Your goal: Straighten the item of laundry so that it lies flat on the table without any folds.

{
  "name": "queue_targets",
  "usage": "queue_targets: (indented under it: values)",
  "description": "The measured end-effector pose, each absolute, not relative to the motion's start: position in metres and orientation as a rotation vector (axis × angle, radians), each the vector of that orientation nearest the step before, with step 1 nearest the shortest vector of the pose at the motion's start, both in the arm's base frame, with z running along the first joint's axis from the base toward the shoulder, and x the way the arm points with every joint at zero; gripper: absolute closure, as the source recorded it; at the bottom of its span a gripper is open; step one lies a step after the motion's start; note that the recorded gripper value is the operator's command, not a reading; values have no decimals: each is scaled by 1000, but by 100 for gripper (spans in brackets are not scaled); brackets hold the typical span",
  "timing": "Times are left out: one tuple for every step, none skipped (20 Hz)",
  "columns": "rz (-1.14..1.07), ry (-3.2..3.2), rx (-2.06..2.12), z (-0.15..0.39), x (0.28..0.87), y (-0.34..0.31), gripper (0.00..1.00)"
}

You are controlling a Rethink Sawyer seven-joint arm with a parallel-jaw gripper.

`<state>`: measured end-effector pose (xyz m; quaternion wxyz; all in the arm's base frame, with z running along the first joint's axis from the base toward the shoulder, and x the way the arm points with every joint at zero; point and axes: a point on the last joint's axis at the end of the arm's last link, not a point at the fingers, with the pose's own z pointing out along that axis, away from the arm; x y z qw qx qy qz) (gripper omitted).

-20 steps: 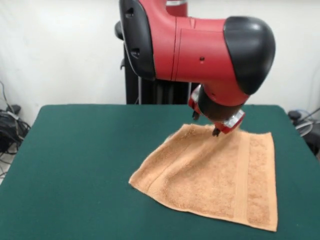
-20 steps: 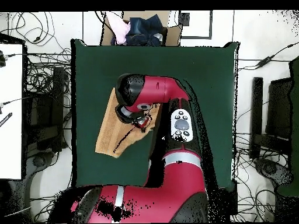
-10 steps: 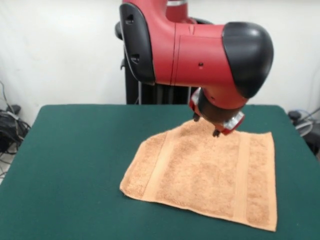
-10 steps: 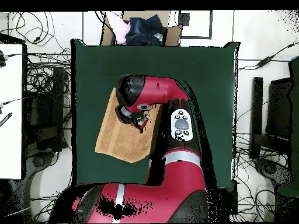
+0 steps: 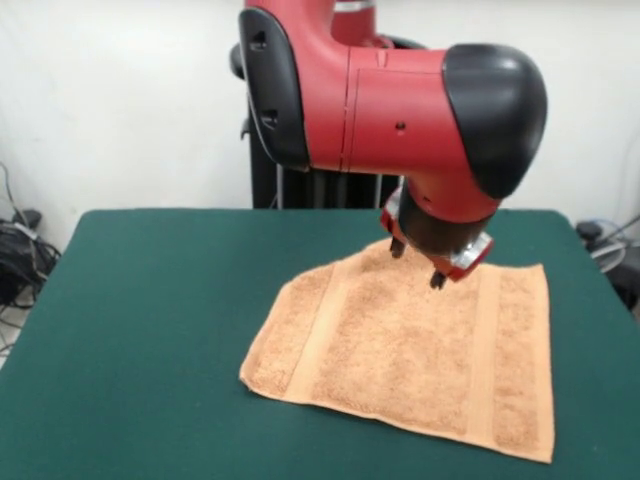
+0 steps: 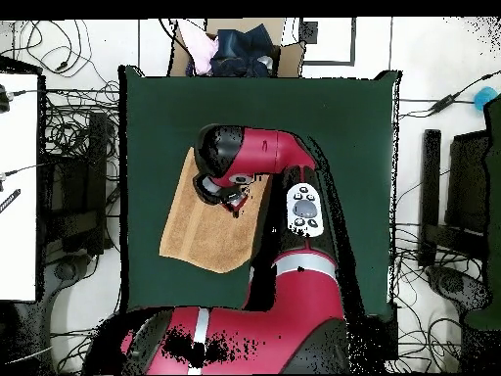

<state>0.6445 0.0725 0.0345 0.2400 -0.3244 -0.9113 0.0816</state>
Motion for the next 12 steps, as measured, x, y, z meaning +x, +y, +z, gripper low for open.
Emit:
queue_targets:
  values:
    - [217, -2510, -893, 31, 646, 73, 0]
    - [213, -2518, -897, 29, 647, 73, 0]
    - [207, -2533, -902, 24, 648, 73, 0]
    - [205, -2540, -904, 22, 649, 73, 0]
    - [200, -2551, -908, 17, 650, 73, 0]
    - [198, -2555, -909, 14, 651, 73, 0]
    - [197, -2559, -911, 10, 652, 72, 0]
    - [195, -2562, -912, 4, 654, 72, 0]
    - [195, -2563, -913, -1, 656, 72, 0]
    - [194, -2564, -913, -3, 658, 72, 0]
    - [193, -2566, -914, -6, 659, 72, 0]
    - [190, -2570, -917, -12, 664, 72, 0]
